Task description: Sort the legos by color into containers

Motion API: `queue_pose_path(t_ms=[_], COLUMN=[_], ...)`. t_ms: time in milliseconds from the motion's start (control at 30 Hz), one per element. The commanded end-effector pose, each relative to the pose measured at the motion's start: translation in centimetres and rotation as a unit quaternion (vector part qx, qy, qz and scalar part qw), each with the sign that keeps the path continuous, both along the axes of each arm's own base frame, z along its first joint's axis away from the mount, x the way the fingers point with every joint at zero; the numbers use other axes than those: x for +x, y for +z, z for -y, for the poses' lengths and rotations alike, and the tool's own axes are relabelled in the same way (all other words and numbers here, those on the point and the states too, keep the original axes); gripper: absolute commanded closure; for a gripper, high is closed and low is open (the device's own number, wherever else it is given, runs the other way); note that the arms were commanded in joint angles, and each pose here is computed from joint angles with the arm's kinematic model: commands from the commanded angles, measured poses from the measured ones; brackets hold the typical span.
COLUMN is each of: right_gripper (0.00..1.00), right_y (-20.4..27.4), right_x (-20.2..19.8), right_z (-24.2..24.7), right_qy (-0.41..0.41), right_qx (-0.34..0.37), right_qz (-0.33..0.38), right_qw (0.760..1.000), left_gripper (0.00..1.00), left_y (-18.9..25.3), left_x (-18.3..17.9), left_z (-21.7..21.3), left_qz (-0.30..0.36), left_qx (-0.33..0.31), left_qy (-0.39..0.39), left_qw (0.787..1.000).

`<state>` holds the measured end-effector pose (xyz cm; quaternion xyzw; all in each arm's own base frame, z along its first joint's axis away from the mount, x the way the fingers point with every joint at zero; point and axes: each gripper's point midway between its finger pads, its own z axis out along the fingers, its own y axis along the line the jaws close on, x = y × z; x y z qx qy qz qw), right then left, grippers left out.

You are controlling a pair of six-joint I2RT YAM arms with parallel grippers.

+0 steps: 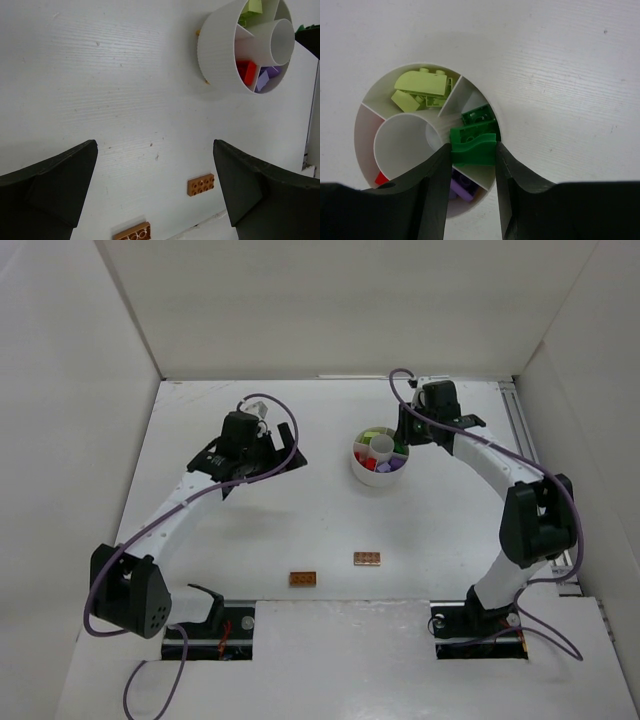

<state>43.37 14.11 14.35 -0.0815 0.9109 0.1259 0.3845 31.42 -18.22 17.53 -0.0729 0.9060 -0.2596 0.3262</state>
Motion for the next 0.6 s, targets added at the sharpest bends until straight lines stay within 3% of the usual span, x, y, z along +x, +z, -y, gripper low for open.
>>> queue_pose_path(t_ms=[0, 133, 467, 567], right_gripper=[0.72, 0.69, 0.45, 0.42], right_y=[1.1, 0.7, 1.2, 2.1], right_x=[1.6, 2.0, 1.4, 1.3], right_z=[-0.7, -1.1, -1.1, -1.3], right_qy=[-0.002, -0.005, -0.004, 0.000], right_qx=[0.024, 0.034, 0.040, 0.046], right_qz=[0.019, 0.014, 0.013, 0.021], right_qw=[1.000, 0.999, 0.999, 0.999], left_gripper=[0.00, 0.00, 0.00, 0.00], left_y=[2.6, 2.2, 2.8, 2.4], left_x=[1.1, 1.0, 0.4, 0.2], left_z=[0.9, 0.8, 0.8, 0.8], left_qz=[0.037, 0.033, 0.041, 0.034], left_qx=[-0.022, -0.020, -0.035, -0.036], left_qy=[-0.020, -0.020, -0.017, -0.014], left_qw=[0.999, 0.999, 0.998, 0.999])
